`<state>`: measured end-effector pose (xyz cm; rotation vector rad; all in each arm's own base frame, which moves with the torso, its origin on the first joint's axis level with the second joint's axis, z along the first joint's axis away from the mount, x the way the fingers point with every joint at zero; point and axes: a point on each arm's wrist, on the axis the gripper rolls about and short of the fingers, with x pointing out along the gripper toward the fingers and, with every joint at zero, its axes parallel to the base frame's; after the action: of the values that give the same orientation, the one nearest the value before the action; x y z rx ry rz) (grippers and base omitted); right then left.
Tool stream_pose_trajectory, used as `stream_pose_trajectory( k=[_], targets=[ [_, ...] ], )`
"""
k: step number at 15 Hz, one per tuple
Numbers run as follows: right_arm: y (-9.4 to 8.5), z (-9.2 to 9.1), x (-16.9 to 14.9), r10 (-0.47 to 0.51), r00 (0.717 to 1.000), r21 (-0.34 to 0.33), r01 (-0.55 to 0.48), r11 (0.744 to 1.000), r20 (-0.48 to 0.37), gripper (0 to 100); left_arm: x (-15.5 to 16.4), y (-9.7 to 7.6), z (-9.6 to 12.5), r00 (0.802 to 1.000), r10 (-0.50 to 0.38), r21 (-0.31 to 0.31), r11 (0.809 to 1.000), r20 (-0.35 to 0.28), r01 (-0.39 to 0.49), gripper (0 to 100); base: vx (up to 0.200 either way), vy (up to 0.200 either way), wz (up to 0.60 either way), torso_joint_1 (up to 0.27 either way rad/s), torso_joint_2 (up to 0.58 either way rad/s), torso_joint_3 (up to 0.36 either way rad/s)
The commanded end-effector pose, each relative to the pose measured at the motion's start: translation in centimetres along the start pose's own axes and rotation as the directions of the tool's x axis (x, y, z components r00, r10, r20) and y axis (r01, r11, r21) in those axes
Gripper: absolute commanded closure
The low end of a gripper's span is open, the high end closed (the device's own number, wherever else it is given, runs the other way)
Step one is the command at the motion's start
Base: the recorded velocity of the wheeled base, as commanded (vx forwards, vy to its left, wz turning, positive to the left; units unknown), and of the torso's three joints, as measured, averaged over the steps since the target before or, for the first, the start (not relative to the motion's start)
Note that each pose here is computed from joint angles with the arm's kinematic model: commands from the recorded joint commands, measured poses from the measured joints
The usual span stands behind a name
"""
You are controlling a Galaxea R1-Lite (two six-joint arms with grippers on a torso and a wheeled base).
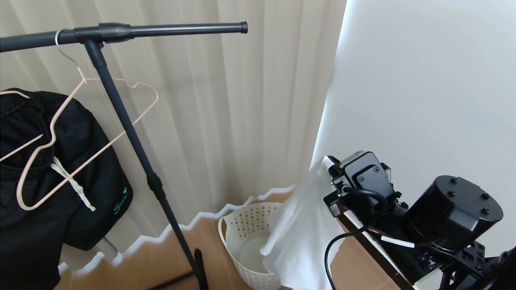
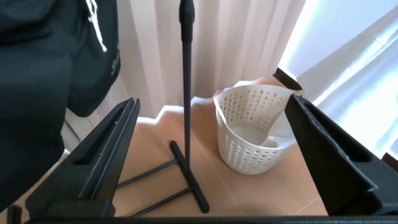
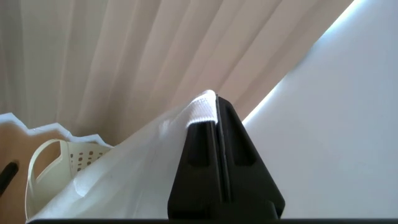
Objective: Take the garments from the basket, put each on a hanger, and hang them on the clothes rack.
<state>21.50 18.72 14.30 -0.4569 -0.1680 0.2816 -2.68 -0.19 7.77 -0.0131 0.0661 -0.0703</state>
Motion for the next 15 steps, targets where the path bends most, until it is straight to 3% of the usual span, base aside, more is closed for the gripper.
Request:
stream_pose_trajectory(
  k=[1, 15],
  targets=[
    [0.05, -0.08, -0.01, 0.002, 1.0, -0.002, -0.002, 1.0, -0.003, 100, 0.02, 0.0, -0.01, 1.0, 0.0, 0.0, 1.0, -0.002, 0.0, 0, 0.0, 0.0, 0.0, 0.188, -0.52, -0.251],
    [0.03, -0.11, -0.07, 0.002, 1.0, -0.002, -0.002, 1.0, -0.004, 100, 0.02, 0.0, -0.01, 1.0, 0.0, 0.001, 1.0, -0.002, 0.0, 0, 0.0, 0.0, 0.0, 0.216, -0.52, -0.306]
  ],
)
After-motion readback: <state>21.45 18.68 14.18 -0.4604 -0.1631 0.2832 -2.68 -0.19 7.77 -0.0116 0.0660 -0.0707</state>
